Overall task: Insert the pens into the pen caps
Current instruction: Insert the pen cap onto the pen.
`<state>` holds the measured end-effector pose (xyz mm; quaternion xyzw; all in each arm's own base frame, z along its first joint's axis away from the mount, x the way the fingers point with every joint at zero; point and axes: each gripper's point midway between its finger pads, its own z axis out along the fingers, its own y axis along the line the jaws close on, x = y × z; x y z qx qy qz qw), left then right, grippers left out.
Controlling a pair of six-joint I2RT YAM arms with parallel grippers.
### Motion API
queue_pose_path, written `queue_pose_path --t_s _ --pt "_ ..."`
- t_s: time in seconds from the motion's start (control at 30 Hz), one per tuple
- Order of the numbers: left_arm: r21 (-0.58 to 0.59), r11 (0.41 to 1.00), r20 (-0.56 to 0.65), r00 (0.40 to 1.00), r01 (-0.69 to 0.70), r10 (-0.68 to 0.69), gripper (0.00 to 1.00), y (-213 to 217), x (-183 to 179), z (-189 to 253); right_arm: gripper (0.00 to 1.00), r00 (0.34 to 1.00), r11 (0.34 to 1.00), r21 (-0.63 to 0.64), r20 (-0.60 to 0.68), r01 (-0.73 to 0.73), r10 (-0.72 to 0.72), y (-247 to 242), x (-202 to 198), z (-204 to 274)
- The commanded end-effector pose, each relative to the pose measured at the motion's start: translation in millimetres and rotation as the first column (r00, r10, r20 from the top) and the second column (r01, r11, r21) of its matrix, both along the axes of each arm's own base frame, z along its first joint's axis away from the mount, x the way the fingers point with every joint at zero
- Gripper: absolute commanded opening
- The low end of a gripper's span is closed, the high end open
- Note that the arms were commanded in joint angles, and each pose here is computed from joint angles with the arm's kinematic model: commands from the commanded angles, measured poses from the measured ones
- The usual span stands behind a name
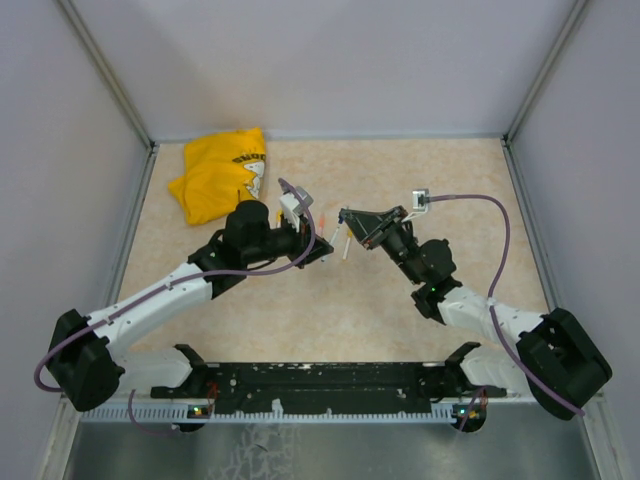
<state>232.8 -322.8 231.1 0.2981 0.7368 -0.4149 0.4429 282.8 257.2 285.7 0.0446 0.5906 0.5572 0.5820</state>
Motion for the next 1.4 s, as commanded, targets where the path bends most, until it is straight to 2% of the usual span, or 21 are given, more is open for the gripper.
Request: queue_pose_path --t_s 0.0,0.8,1.13,1.37 --pt "-0.046 0.999 0.042 0.999 0.01 -0.008 0.0 -2.8 -1.7 17.9 0.04 0.996 0.999 0.041 0.085 0.028 -0.032 -5.7 2.1 31.1" --pt "-0.065 0.998 0.039 0.999 -0.004 0.007 0.0 -2.9 -0.1 23.2 0.05 0.998 0.999 -0.02 0.048 -0.036 0.037 1.5 -8.5 0.6" --pt "-0.08 0.997 0.044 0.999 -0.012 0.016 0.0 -2.3 0.4 28.4 0.09 0.998 0.999 -0.029 0.038 -0.041 0.042 2.6 -8.6 -7.0" --pt "-0.109 0.993 0.037 0.998 -0.041 0.045 0.0 -2.8 4.8 34.3 0.14 0.996 0.995 0.028 0.026 -0.091 0.09 7.9 -13.5 -2.1"
